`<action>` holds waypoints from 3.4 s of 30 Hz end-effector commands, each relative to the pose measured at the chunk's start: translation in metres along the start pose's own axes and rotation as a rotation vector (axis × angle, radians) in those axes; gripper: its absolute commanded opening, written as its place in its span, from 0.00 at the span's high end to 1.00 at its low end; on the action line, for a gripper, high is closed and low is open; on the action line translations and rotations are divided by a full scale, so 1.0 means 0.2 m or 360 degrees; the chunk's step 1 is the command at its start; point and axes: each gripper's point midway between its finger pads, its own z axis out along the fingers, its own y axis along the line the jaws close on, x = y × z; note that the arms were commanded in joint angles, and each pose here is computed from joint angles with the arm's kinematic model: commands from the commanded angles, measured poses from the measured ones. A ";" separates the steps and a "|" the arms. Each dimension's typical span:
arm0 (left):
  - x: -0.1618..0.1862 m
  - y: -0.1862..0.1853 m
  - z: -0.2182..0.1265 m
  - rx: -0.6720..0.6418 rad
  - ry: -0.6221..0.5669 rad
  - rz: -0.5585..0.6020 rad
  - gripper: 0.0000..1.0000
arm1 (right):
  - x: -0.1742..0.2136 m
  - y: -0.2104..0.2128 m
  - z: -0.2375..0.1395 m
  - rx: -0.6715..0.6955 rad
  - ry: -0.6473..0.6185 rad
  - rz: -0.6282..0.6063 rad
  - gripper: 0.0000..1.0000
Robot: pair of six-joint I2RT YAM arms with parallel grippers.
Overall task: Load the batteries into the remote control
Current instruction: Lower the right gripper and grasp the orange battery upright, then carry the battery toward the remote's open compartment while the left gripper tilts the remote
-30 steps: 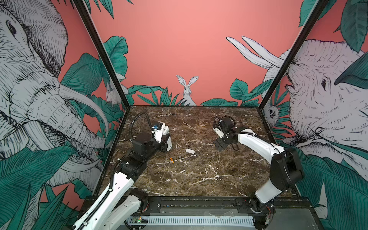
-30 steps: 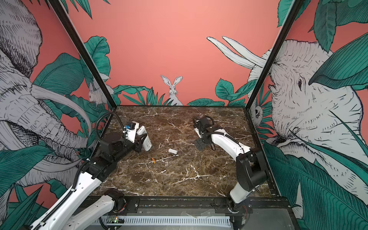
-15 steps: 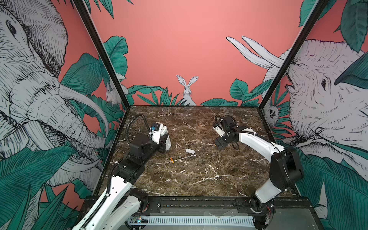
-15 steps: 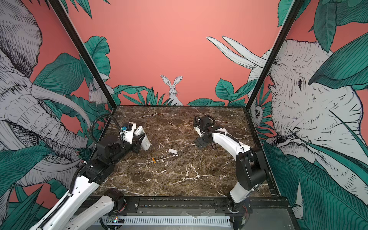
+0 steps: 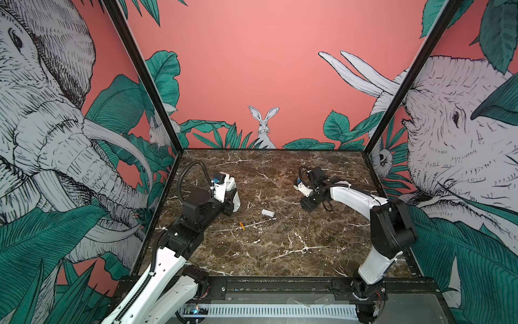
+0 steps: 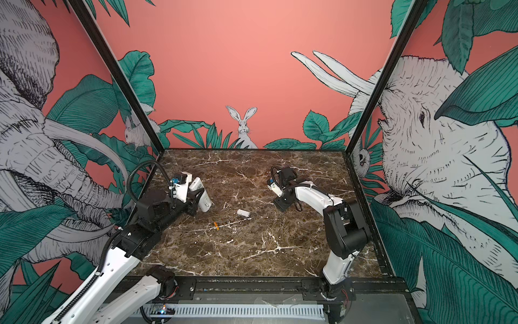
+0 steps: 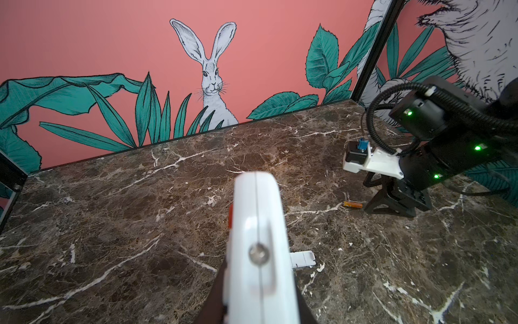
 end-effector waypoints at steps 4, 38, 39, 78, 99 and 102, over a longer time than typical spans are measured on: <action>-0.01 0.01 0.02 -0.0017 -0.0014 0.0015 1.00 | 0.05 -0.03 0.09 -0.0035 0.0048 0.0002 0.49; -0.06 0.00 0.01 -0.0006 -0.0033 0.0009 1.00 | 0.04 -0.03 0.19 -0.0175 0.0039 0.0006 0.77; -0.06 0.01 0.01 -0.0008 -0.0037 0.0009 1.00 | 0.03 -0.02 0.19 -0.0180 0.0038 0.0006 0.77; 0.02 -0.47 0.32 0.0978 0.0109 -0.0285 1.00 | -0.09 0.32 -0.21 -0.0280 -0.0422 0.0077 0.89; 0.13 -0.37 0.60 0.1142 0.0207 -0.0785 1.00 | -0.18 0.73 -0.50 -0.0314 -0.0858 0.0123 0.90; 0.15 -0.38 0.62 0.1196 0.0222 -0.0815 1.00 | -0.20 0.76 -0.53 -0.0316 -0.0896 0.0108 0.90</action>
